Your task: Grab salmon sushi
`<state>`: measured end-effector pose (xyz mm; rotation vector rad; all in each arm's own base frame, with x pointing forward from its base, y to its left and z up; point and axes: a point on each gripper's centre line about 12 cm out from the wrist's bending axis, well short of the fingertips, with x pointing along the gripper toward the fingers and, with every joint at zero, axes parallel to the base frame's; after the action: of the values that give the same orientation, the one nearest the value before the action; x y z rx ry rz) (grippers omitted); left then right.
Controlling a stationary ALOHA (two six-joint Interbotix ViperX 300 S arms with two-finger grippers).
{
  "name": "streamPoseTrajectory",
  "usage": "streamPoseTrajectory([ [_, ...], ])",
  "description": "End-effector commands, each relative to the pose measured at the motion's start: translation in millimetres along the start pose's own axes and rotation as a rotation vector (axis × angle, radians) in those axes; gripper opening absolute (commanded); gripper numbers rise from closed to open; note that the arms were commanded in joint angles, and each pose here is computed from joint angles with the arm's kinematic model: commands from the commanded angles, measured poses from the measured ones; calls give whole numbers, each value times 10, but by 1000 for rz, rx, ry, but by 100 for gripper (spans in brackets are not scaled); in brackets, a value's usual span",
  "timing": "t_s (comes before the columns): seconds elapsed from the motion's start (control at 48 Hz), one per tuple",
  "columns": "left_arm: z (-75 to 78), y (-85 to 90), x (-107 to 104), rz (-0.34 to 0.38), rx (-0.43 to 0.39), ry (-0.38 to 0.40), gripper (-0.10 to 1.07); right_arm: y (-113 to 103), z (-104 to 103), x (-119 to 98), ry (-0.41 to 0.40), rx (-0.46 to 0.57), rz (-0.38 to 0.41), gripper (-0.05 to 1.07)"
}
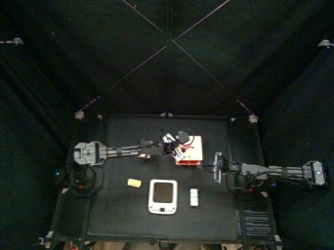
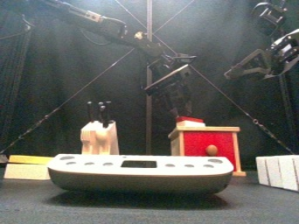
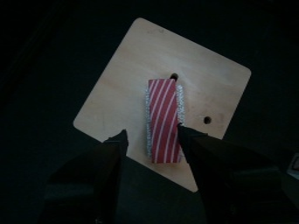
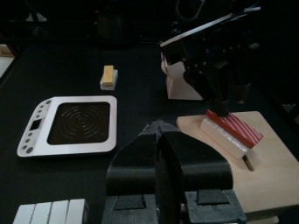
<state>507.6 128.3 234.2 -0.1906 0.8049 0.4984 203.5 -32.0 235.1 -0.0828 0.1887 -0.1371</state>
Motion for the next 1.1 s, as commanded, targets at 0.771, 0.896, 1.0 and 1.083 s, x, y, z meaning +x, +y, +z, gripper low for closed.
streamPoseTrajectory([
  [0.771, 22, -8, 73, -9, -1, -11, 81, -20, 37, 15, -8, 3, -8, 1],
  [0.896, 39, -32, 54, -12, 2, -18, 74, -20, 37, 15, -8, 3, -8, 1],
  [1.0, 56, -39, 28, -15, 0, -23, 68, -19, 30, 14, -7, 3, -8, 1],
  [1.083, 59, -37, 17, -16, -2, -24, 63, -20, 37, 15, -8, 3, -8, 1],
])
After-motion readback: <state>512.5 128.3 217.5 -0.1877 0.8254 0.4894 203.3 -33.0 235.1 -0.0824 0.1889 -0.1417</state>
